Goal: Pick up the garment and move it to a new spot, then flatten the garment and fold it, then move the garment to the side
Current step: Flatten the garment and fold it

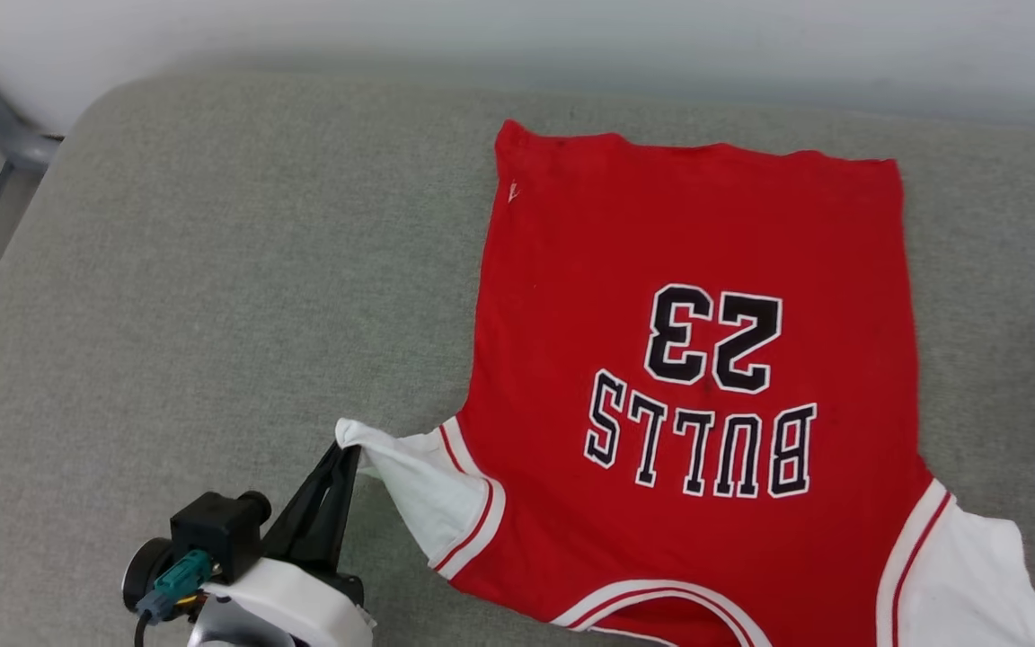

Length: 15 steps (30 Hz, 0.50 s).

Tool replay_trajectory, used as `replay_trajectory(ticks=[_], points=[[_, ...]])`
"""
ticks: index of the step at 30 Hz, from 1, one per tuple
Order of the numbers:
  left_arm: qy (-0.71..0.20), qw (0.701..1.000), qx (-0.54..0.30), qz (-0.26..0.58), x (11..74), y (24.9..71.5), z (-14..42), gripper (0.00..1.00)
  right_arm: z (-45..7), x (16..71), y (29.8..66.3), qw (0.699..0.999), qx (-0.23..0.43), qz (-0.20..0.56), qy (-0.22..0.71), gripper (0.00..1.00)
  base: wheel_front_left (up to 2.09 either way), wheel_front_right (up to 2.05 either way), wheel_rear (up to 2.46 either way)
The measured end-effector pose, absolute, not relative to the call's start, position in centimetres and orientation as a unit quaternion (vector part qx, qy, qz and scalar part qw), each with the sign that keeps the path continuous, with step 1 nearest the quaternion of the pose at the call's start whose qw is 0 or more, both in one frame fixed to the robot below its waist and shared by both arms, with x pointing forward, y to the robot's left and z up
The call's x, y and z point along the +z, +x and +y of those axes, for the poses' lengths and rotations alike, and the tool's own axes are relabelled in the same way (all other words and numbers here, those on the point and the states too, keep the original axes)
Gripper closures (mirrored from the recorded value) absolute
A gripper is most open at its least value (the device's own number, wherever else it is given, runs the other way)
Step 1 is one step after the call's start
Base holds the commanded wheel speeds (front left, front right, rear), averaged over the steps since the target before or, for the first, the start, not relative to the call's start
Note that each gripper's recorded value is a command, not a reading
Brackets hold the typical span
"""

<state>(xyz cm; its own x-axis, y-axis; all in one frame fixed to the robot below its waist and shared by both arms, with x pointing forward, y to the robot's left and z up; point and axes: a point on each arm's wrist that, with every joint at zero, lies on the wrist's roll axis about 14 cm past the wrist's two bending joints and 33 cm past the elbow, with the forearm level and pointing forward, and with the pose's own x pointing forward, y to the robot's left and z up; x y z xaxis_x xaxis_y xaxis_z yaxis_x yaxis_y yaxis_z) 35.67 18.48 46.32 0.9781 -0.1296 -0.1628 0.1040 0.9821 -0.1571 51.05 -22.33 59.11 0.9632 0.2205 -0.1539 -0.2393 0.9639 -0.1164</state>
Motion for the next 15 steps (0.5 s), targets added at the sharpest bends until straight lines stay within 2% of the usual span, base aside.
replay_trajectory(ticks=[8, 15], points=[[-0.082, 0.992, -0.042, 0.09, 45.2, 37.2, 18.6, 1.0, -19.0, 52.3, 56.8, 0.939, 0.154, 0.291, -0.096, 0.0, 0.0, 0.0, 0.0], [-0.092, 0.99, -0.043, 0.097, 43.7, 39.1, 18.0, 1.0, -18.4, 47.5, 61.2, 0.902, 0.134, 0.399, -0.095, 0.0, 0.0, 0.0, 0.0]])
